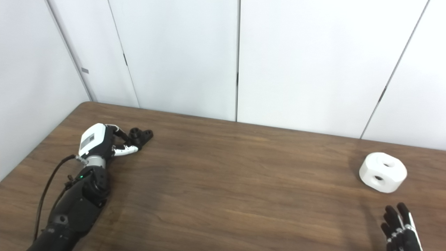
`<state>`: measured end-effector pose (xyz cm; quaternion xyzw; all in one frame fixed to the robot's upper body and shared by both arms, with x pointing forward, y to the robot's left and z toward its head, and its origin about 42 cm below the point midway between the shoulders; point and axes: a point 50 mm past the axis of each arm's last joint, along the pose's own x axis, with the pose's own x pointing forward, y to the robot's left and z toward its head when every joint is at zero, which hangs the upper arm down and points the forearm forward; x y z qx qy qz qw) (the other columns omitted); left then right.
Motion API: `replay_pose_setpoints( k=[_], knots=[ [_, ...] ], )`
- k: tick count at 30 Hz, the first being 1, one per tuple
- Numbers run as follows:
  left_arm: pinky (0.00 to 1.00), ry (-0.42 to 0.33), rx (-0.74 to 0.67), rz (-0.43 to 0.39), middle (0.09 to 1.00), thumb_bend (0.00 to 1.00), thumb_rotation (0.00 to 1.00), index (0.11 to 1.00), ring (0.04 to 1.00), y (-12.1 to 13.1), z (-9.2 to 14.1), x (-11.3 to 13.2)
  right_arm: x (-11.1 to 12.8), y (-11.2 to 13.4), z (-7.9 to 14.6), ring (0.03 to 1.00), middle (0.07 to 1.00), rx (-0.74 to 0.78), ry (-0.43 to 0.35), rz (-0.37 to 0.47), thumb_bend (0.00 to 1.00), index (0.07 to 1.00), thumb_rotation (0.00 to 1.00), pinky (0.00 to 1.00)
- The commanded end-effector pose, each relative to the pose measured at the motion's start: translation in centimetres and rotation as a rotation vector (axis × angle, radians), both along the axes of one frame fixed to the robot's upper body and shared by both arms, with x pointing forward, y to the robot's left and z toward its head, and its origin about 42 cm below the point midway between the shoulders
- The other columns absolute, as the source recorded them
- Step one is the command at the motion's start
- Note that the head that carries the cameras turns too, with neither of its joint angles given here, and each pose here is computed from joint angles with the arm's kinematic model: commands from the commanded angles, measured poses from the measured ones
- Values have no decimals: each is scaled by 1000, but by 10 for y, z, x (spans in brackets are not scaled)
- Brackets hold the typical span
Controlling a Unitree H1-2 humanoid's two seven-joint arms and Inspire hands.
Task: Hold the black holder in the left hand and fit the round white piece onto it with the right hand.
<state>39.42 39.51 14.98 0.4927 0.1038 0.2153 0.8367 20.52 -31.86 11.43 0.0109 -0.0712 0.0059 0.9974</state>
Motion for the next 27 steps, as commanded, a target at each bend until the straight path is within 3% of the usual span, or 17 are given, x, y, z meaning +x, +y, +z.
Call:
replay_pose_setpoints(
  k=[1,17,27],
  knots=[
    [958,-58,6,-23,732,521,55,487,820,0,20,5,-13,3,-16,992,975,26,50,-10,647,1000,914,1000],
    [974,-63,5,-270,785,520,53,486,879,-48,28,-27,-9,10,-14,976,968,21,44,-18,618,997,936,1000],
    [909,-19,82,-492,787,520,59,486,878,-84,21,-67,-7,19,-10,978,954,16,48,-30,637,989,914,1000]
  ],
)
